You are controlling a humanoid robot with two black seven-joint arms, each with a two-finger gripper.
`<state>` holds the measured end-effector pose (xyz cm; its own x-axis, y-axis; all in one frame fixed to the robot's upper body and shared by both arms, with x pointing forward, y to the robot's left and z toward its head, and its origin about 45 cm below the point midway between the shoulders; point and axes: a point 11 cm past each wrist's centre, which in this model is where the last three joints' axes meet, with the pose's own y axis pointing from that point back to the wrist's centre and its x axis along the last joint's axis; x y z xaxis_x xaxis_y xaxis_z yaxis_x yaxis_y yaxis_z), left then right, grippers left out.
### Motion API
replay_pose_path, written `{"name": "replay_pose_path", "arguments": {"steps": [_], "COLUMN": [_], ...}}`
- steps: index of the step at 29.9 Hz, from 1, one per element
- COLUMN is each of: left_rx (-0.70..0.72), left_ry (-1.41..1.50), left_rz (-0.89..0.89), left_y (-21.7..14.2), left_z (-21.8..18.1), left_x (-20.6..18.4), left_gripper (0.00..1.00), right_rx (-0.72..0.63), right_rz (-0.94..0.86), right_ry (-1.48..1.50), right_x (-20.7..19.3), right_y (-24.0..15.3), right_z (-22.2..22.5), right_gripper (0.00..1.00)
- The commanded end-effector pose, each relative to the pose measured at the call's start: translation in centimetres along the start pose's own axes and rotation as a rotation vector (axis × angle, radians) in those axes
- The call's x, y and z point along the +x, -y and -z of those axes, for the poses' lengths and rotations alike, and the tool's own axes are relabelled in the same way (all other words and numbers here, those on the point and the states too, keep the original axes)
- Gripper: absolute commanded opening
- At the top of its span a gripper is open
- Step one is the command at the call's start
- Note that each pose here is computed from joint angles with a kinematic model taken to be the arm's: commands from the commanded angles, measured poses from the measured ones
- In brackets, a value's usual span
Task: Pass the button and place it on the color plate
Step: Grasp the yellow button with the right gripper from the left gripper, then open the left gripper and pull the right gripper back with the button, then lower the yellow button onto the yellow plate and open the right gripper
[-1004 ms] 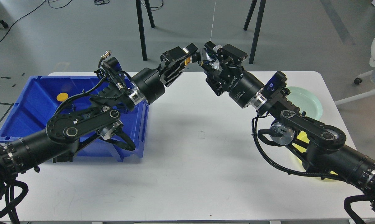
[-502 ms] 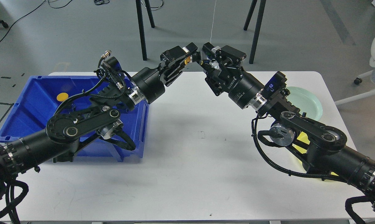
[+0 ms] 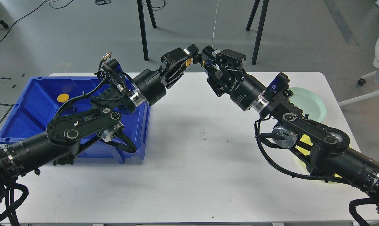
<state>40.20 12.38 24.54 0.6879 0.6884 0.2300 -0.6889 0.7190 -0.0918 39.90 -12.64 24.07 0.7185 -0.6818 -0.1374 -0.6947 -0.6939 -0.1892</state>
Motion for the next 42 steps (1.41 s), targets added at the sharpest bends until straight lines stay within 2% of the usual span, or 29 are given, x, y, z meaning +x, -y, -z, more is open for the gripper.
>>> {"name": "replay_pose_path", "arguments": {"steps": [1,4,9,12,15,21,27,35,42], "left_rx": [-0.002,-0.002,-0.002,-0.002,0.000,-0.007,-0.007,-0.009,-0.012], "left_ry": [-0.003,-0.003,-0.003,-0.004,-0.008,-0.034,-0.040,-0.045,-0.046], "left_rz": [-0.001,-0.001,-0.001,-0.002,-0.006,-0.034,-0.041,-0.036,-0.034], "left_y": [0.1,0.1,0.1,0.1,0.0,-0.3,-0.4,-0.4,-0.4], "left_z": [0.0,0.0,0.0,0.0,0.0,0.2,0.3,0.3,0.2], "left_x": [-0.1,-0.1,-0.1,-0.1,0.0,0.4,0.4,0.2,0.1], "left_gripper": [0.73,0.80,0.84,0.84,0.85,0.86,0.87,0.87,0.87], "right_rx": [-0.006,-0.007,-0.007,-0.009,-0.015,-0.062,-0.240,-0.337,-0.322], "right_rz": [-0.010,-0.014,-0.027,-0.063,-0.175,-0.501,-0.697,-0.843,-0.950], "right_ry": [-0.010,-0.015,-0.013,-0.026,-0.059,-0.090,-0.123,-0.088,0.086], "right_x": [0.0,0.2,0.4,1.9,5.8,11.3,12.2,11.3,10.5], "right_y": [0.0,-0.1,-0.4,-1.6,-5.6,-16.9,-25.8,-30.5,-32.2], "right_z": [-0.2,-0.2,-0.2,0.1,1.1,0.5,-3.3,-6.6,-8.5], "right_gripper": [0.01,0.01,0.01,0.01,0.01,0.01,0.00,0.01,0.01]}}
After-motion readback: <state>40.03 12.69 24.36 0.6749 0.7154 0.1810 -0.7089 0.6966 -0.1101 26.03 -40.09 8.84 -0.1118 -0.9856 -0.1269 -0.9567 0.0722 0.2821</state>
